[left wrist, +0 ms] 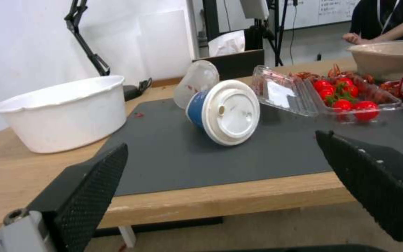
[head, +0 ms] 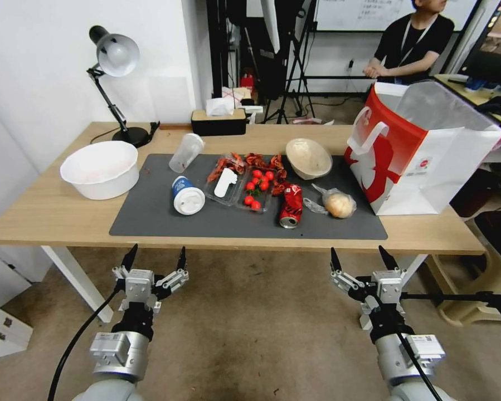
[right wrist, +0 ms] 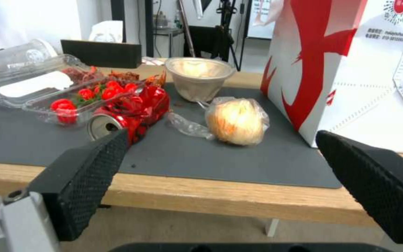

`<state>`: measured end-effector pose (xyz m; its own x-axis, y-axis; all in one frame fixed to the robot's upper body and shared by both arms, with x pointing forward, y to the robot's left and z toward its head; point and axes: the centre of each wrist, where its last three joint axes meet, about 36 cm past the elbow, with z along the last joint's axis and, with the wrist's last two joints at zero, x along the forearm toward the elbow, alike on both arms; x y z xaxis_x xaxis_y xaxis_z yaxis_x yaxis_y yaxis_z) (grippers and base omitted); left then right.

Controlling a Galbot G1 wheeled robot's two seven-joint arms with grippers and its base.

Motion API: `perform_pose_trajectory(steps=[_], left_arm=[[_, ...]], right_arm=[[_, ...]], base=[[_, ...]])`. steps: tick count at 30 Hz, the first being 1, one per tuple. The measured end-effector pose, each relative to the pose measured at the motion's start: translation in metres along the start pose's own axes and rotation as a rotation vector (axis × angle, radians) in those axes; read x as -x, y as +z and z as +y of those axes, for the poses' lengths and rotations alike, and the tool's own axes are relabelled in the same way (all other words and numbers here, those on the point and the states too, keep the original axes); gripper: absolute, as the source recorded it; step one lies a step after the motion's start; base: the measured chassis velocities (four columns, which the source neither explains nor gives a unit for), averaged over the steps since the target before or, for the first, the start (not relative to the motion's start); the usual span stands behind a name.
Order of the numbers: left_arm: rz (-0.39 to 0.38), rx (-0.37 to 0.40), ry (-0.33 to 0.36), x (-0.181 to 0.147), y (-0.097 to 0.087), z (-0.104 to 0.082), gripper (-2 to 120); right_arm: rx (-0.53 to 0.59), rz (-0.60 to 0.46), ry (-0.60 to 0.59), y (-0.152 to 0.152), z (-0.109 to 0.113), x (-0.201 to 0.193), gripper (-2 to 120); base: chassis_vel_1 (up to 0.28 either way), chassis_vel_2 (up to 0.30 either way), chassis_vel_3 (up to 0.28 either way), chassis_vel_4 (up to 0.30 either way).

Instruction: Pick up the trash from the table and place it into the takeout bag.

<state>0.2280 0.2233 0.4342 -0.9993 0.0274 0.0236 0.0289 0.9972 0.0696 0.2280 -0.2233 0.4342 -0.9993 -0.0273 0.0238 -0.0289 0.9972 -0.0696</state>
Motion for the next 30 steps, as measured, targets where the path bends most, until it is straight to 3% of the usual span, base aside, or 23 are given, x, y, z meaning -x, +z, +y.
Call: perform_pose_trajectory(steps=[30], left_arm=[[0.000,0.000,0.000,0.0000,0.0000,0.0000,100]], right_arm=[[0.000,0.000,0.000,0.0000,0.0000,0.0000,100]], base=[[0.000,0.000,0.000,0.000]])
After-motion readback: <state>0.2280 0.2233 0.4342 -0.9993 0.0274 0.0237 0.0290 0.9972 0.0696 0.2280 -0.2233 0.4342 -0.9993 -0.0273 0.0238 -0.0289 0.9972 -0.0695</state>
